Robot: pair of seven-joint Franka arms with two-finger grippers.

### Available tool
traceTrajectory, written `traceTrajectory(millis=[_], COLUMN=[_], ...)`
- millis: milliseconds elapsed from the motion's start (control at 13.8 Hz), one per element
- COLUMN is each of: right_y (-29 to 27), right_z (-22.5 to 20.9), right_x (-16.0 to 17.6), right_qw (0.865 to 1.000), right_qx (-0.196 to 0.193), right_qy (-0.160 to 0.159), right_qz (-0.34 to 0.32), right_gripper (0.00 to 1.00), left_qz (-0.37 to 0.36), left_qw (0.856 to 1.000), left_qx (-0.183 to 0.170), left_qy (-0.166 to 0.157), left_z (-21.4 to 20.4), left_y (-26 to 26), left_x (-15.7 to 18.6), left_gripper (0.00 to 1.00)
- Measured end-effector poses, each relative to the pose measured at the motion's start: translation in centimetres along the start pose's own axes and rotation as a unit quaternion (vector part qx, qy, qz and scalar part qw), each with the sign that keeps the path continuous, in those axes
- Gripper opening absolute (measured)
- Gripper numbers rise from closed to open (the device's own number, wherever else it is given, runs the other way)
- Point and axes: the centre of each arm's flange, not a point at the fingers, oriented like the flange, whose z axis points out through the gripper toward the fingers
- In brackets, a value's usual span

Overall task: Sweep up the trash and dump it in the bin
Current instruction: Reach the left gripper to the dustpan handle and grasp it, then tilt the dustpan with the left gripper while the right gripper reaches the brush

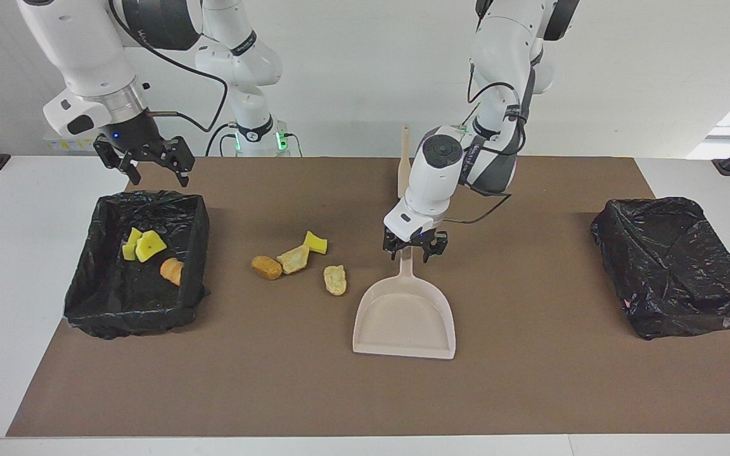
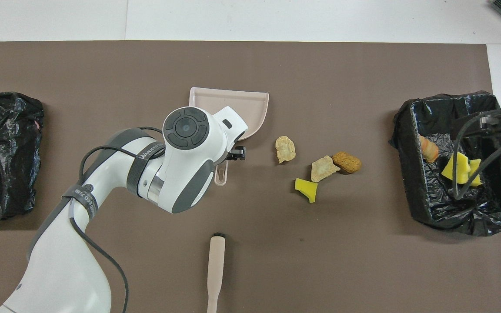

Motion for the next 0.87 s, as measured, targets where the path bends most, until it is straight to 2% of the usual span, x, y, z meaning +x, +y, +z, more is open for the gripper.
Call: traceTrajectory(millis=[73,145,218,291,508,654,872], right_y=[-0.4,-0.9,-1.4,-2.0,-4.1,-4.9,-7.5], right_z=[0.2,0.3,0.4,0.5,1.1,1.6,2.9], right_x=[0.0,-0.1,-0.1,-0.2,-0.4,-0.6,-1.5], right_qw=[1.000,1.000,1.000,1.000,0.999,0.999,0.998], right_qx=[0.000,0.000,0.000,0.000,0.000,0.000,0.013], right_qy=[-0.002,-0.004,-0.005,-0.006,-0.015,-0.021,-0.040], right_qz=[-0.003,-0.008,-0.013,-0.018,-0.035,-0.043,-0.038], right_gripper=[0.89,0.89,0.83,0.83,0.82,0.82,0.82], left_qz=[0.000,0.000,-0.001,-0.002,0.002,0.012,0.020], left_qw=[1.000,1.000,1.000,1.000,1.000,0.999,0.999], left_qx=[0.000,-0.001,-0.002,-0.003,0.003,0.019,0.035], left_qy=[0.000,0.001,0.003,0.007,0.024,0.030,0.018], left_z=[0.4,0.8,1.1,1.2,0.3,0.2,0.0], left_y=[0.0,0.0,0.0,-0.1,-0.6,-1.0,-1.9], left_x=[0.0,0.0,0.2,0.3,1.3,1.6,1.8], left_gripper=[0.80,0.78,0.78,0.71,0.32,0.32,0.32])
